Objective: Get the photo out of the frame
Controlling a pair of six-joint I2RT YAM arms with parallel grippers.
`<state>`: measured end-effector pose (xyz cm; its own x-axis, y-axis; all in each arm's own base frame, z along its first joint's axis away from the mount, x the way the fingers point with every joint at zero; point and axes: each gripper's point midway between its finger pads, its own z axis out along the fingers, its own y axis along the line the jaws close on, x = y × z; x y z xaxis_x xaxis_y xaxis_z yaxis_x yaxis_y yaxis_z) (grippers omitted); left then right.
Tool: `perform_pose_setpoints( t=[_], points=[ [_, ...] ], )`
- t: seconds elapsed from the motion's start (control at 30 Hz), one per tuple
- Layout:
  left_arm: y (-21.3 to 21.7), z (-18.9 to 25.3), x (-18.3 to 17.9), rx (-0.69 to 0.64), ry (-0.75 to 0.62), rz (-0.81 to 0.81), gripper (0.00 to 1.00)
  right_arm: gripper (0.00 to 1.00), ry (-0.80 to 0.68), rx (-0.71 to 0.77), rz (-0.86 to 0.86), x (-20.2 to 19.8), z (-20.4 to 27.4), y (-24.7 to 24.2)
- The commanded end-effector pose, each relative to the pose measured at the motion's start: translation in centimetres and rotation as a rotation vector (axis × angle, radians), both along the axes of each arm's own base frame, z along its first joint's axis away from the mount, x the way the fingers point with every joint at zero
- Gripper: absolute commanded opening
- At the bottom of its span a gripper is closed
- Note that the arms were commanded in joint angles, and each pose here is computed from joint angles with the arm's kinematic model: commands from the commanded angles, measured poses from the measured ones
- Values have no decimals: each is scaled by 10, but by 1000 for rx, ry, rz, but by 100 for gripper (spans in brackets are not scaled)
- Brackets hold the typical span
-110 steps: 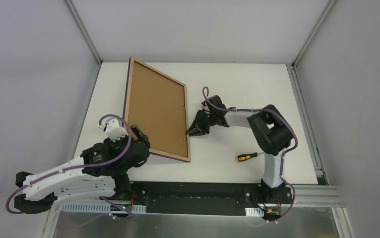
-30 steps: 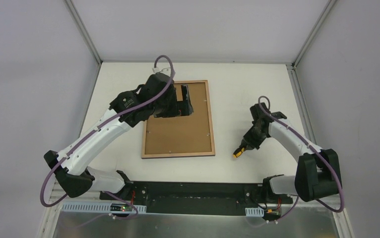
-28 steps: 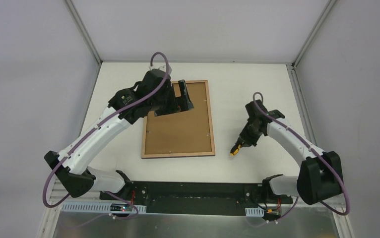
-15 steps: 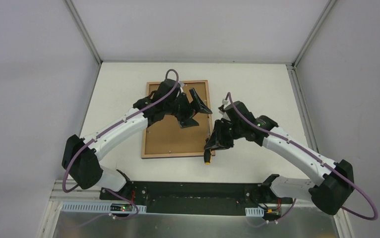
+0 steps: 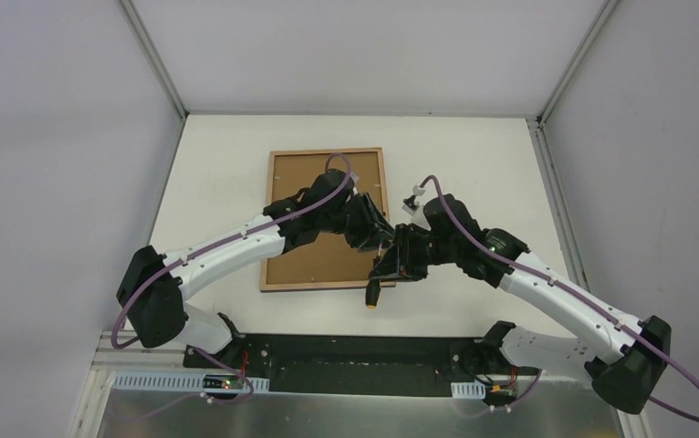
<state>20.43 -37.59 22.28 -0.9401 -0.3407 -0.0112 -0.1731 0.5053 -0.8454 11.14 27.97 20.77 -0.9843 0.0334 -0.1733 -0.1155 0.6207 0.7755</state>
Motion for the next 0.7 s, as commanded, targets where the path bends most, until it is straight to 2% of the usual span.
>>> perform_pose_setpoints(
  t=[0.0,0.07,0.1,0.17,0.2,0.23,0.3,0.37,0.43,0.47,0.57,0.67],
  points=[
    [2,2,4,-22,8,65,23,0,-47,50,-9,0,19,3],
    [5,2,8,-23,9,80,4,3,-48,19,-22,0,17,-2],
    [7,3,9,-25,11,89,0,6,-55,7,-27,0,16,-5],
    [11,5,14,-30,10,109,0,10,-66,-15,-38,1,15,-8],
    [14,6,18,-31,9,123,0,19,-69,-34,-49,2,15,-11],
    [16,7,21,-31,9,137,0,43,-78,-54,-67,5,14,-15],
    [22,8,26,-25,22,170,0,74,-95,-91,-102,10,15,-21],
    [27,8,32,-20,40,206,0,89,-91,-155,-147,15,9,-30],
    [31,11,37,-16,16,230,0,98,-61,-189,-174,17,6,-33],
    [33,15,41,-10,-16,240,0,99,-24,-177,-199,17,6,-32],
    [43,29,52,7,-154,270,0,99,76,19,-211,18,21,-8],
    [54,42,63,-11,-257,331,0,99,122,25,-257,27,14,-11]
  ],
)
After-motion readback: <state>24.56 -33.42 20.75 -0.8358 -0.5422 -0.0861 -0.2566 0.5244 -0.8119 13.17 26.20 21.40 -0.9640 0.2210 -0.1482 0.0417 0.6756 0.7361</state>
